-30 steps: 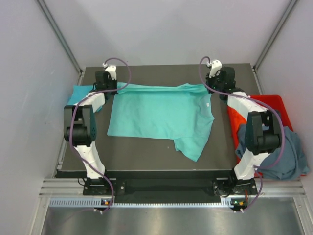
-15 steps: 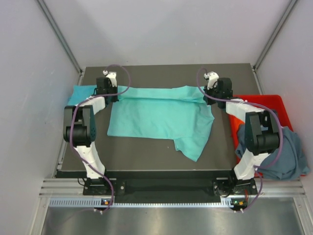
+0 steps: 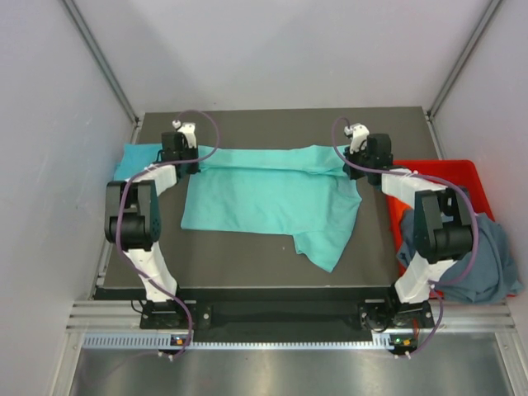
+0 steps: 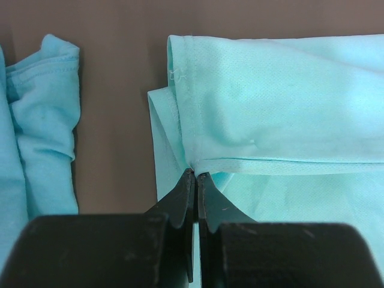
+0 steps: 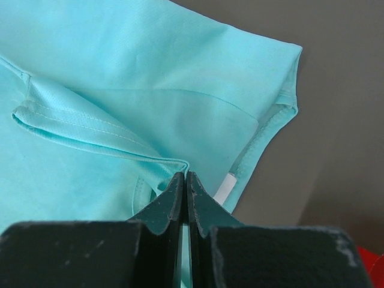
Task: Fold and stack the t-shirts
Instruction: Fold the tshirt
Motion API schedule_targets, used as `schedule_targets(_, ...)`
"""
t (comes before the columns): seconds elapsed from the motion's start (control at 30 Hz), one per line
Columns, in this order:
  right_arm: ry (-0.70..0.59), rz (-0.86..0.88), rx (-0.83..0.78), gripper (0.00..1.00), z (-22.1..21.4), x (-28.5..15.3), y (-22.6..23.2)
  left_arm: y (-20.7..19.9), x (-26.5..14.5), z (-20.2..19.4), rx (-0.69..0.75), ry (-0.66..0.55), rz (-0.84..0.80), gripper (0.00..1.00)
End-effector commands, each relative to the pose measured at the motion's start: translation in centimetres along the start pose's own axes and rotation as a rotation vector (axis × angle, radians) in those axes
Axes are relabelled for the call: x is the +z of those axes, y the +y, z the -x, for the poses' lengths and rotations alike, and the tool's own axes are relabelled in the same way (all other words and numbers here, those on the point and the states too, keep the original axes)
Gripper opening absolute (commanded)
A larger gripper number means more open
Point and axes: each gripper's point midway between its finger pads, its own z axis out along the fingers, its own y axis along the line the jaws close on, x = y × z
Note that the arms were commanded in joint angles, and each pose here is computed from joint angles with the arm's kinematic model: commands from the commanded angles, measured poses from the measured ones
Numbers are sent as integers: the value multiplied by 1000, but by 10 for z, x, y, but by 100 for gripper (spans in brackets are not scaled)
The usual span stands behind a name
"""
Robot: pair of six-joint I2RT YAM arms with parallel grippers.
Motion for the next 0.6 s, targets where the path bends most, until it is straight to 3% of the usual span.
schedule_targets(0.0, -78, 21, -21, 0, 26, -15, 11, 4, -20, 28, -3, -82, 15, 0)
schedule_targets(0.57, -95, 43, -18, 0, 29, -28, 18, 7, -38, 36, 27, -105, 37, 0)
